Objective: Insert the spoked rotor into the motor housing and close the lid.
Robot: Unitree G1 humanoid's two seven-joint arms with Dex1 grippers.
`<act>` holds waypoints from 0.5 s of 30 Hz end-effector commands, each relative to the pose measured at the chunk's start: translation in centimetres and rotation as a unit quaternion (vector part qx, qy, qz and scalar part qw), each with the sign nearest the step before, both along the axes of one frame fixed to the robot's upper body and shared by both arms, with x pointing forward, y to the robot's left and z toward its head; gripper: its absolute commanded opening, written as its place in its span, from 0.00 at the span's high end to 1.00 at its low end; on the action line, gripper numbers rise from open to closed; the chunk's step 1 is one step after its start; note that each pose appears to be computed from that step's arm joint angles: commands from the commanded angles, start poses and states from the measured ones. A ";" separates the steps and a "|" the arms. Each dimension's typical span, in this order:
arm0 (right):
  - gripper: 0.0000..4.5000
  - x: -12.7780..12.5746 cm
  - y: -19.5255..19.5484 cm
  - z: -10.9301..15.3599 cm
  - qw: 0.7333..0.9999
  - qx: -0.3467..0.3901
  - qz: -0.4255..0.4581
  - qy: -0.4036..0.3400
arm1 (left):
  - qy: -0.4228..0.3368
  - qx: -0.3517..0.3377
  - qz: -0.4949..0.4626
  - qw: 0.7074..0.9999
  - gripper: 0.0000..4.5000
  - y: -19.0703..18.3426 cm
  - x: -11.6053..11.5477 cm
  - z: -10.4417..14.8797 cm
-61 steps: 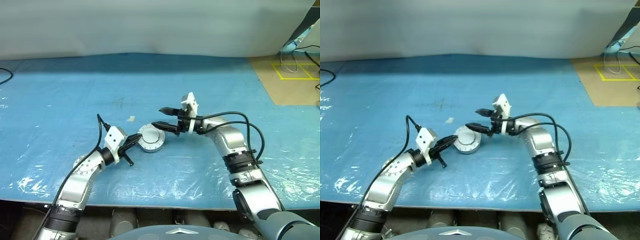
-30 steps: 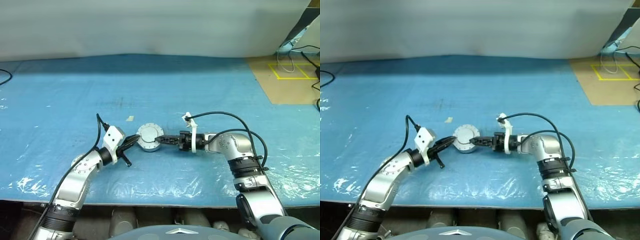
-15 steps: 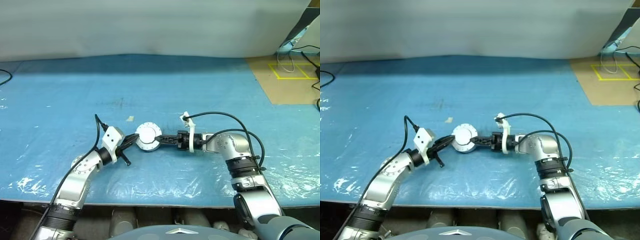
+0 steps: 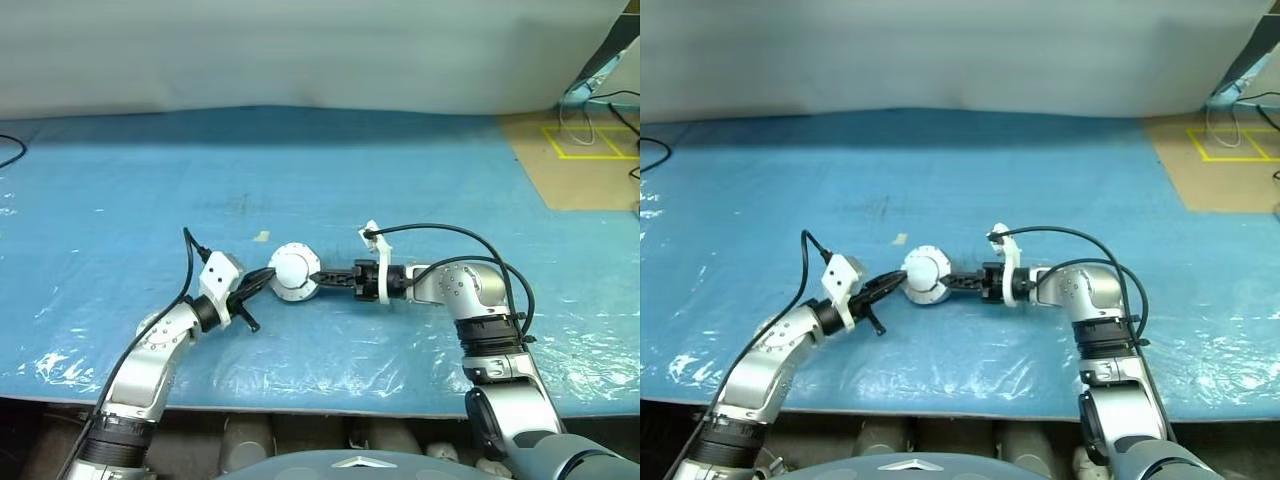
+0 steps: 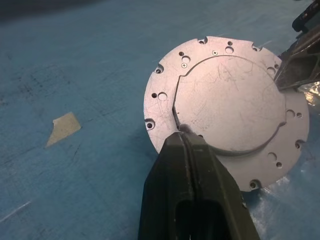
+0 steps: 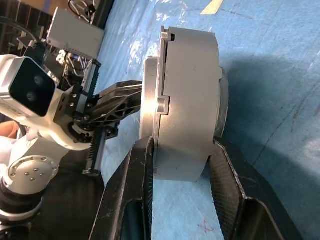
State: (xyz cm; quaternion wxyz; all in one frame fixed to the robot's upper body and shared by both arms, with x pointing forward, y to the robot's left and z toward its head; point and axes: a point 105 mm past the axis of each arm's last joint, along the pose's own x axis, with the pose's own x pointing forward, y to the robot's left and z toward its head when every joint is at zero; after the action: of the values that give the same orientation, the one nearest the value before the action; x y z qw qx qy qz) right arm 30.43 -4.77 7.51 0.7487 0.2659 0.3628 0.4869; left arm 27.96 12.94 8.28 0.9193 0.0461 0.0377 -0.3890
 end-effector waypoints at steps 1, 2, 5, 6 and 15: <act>0.73 0.6 1.0 1.5 0.999 0.048 -0.001 0.008 | -0.034 -0.017 -0.053 0.998 1.00 -1.3 -1.4 3.4; 0.73 0.7 1.1 1.7 0.998 0.057 -0.004 0.014 | -0.029 -0.023 -0.057 0.998 1.00 -1.3 -1.6 3.8; 0.73 1.2 1.2 1.7 0.997 0.068 -0.013 0.022 | -0.018 -0.045 -0.060 0.997 1.00 -1.2 -2.1 5.0; 0.73 1.3 1.2 1.6 0.997 0.072 -0.015 0.023 | -0.014 -0.052 -0.059 0.997 1.00 -1.1 -2.1 5.3; 0.73 2.8 0.9 3.1 0.986 0.153 -0.041 0.044 | 0.029 -0.089 -0.007 0.996 1.00 0.2 -1.7 5.6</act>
State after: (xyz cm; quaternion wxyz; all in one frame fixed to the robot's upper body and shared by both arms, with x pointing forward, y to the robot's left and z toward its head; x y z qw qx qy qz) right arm 32.33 -4.24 7.17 0.7152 0.3836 0.3662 0.4552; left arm 26.35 13.16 12.52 0.9130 -0.0455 0.0521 -0.4020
